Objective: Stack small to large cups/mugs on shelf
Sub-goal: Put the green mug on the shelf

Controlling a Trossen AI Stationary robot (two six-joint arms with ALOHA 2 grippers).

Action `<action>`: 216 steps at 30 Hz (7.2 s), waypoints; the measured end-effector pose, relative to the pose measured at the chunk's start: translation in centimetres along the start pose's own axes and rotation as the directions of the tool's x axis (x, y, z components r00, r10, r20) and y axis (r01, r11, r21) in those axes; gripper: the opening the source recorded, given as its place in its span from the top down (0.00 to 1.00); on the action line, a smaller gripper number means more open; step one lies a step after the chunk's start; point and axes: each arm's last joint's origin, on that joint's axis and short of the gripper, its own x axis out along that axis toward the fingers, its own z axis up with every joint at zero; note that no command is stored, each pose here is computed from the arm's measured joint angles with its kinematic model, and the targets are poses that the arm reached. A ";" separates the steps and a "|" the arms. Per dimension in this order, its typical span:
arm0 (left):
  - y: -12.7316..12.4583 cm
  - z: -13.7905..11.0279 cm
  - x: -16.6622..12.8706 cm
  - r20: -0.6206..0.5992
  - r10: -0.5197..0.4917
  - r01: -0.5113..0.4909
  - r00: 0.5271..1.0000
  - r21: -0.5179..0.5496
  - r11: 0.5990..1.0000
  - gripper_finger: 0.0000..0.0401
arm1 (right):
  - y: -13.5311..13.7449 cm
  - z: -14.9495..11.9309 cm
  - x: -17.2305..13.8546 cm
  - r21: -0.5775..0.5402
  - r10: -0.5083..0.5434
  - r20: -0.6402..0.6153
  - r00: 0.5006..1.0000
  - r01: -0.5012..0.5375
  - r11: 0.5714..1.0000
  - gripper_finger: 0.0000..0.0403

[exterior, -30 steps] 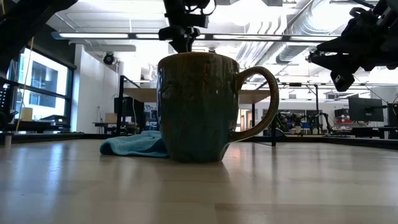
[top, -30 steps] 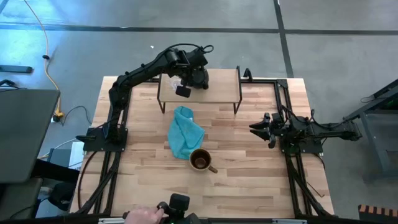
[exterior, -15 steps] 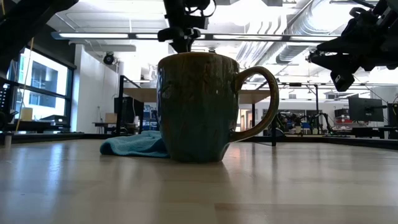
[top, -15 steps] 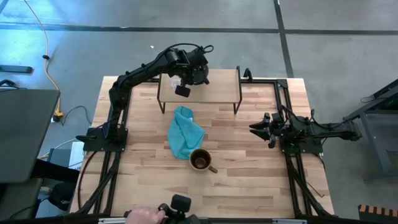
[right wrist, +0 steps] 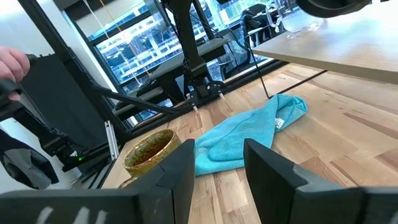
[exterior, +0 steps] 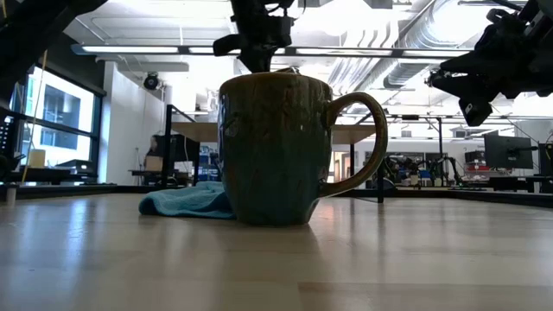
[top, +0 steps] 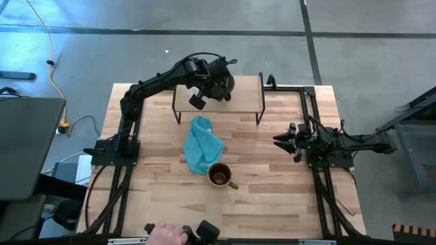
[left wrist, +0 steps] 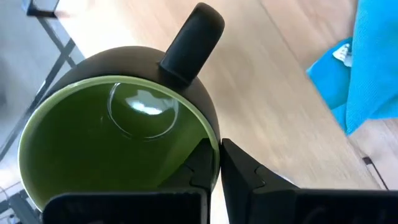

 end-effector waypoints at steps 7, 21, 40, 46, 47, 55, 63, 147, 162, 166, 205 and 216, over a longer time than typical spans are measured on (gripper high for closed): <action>-0.3 -0.4 -0.8 -0.003 -0.008 0.008 1.000 -0.016 1.000 0.99 | 0.0 0.0 0.0 -0.002 -0.001 -0.001 1.000 0.001 1.000 0.68; -0.9 -0.9 -2.1 0.044 -0.061 0.063 0.997 -0.052 0.997 1.00 | 0.0 0.0 0.0 -0.016 -0.003 0.002 1.000 0.003 1.000 0.68; -0.9 -0.5 -1.3 0.071 -0.102 0.108 0.992 -0.091 0.990 1.00 | 0.0 0.1 0.0 0.005 -0.005 0.008 1.000 0.005 1.000 0.68; -0.9 -0.4 -1.0 0.073 -0.109 0.116 0.991 -0.090 0.989 1.00 | 0.0 0.1 0.0 0.005 -0.004 0.009 1.000 0.004 1.000 0.68; -0.9 -0.4 -1.0 0.080 -0.112 0.119 0.991 -0.090 0.989 1.00 | 0.0 0.1 0.0 0.005 -0.004 0.009 1.000 0.004 1.000 0.68; -1.0 -0.2 -1.0 0.102 -0.126 0.139 0.987 -0.132 0.981 1.00 | 0.0 0.1 0.0 0.000 -0.004 0.009 1.000 0.004 1.000 0.68; -1.1 0.1 -1.1 0.156 -0.147 0.180 0.977 -0.224 0.958 1.00 | 0.0 0.0 0.0 -0.010 -0.004 0.007 1.000 0.004 1.000 0.68; -0.6 0.2 -0.1 0.050 -0.073 0.078 0.996 -0.115 0.990 0.90 | 0.0 0.1 0.0 0.009 0.003 0.006 1.000 -0.003 1.000 0.68; -0.5 0.2 -0.1 0.052 -0.068 0.075 0.996 -0.141 0.987 0.90 | 0.0 0.0 0.0 0.009 0.003 0.006 1.000 -0.004 1.000 0.68; -0.5 0.2 -0.1 0.052 -0.068 0.075 0.996 -0.142 0.987 0.90 | 0.0 0.0 0.0 0.009 0.004 0.006 1.000 -0.004 1.000 0.68; 0.2 0.3 -0.1 0.022 0.025 -0.020 0.999 -0.192 0.981 0.70 | 0.1 0.0 0.0 0.036 0.020 -0.002 1.000 -0.020 0.999 0.68; 0.2 0.2 -0.1 -0.008 0.038 -0.039 0.999 -0.162 0.986 0.72 | 0.1 0.0 0.0 0.036 0.020 -0.002 1.000 -0.020 0.999 0.68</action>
